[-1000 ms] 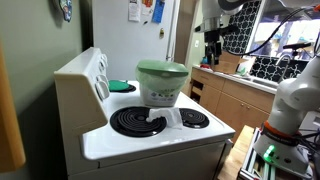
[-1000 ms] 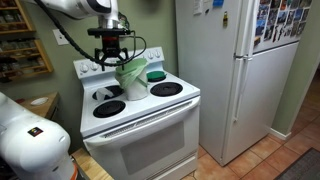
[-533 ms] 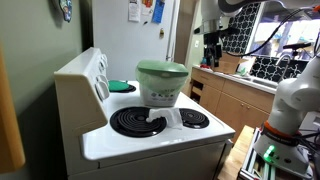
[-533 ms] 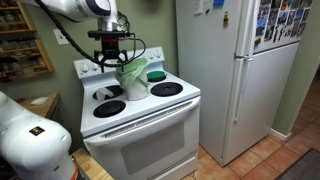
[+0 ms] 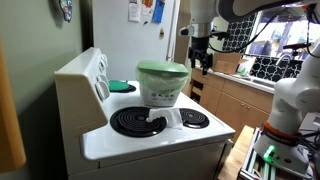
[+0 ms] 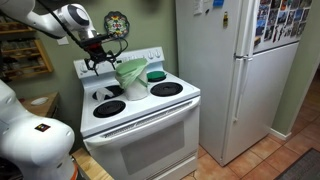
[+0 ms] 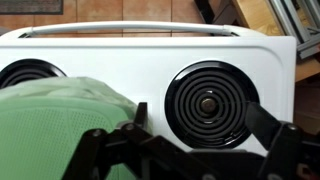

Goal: Open the lid on the bin and put the paper towel into it then close it

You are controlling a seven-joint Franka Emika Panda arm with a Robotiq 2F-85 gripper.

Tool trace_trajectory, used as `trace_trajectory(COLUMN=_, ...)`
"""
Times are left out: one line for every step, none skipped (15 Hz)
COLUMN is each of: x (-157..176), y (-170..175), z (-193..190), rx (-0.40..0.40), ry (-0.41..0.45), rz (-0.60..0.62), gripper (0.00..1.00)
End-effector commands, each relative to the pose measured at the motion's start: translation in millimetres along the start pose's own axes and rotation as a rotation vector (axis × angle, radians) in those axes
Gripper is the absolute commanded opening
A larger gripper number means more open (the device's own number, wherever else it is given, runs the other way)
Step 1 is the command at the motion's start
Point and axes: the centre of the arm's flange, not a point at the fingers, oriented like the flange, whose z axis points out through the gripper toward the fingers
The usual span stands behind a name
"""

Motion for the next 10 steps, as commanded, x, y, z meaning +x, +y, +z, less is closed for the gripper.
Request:
trace_trajectory(x=47, y=-13, z=1, rx=-0.2, ry=-0.024, rz=-0.051, gripper=1.0)
trace_trajectory(x=56, y=-15, z=3, rx=-0.261, ry=-0.02, rz=-0.066, gripper=1.0)
trace_trajectory(x=64, y=-16, z=4, rx=-0.323, ry=-0.019, rz=-0.079, gripper=1.0)
trace_trajectory(x=71, y=-18, z=7, rx=-0.384, ry=-0.01, rz=-0.101, gripper=1.0)
trace_trajectory(x=78, y=-19, z=8, rx=-0.444, ry=-0.004, rz=-0.116, gripper=1.0)
trace_trajectory(x=85, y=-22, z=9, rx=-0.501, ry=0.012, rz=-0.139, gripper=1.0)
trace_trajectory(x=70, y=-19, z=3, rx=-0.414, ry=0.0, rz=-0.127, gripper=1.0)
trace_trajectory(x=77, y=-20, z=5, rx=-0.449, ry=0.007, rz=-0.14, gripper=1.0)
trace_trajectory(x=80, y=-22, z=6, rx=-0.463, ry=0.008, rz=-0.147, gripper=1.0)
trace_trajectory(x=82, y=-23, z=7, rx=-0.469, ry=0.008, rz=-0.149, gripper=1.0)
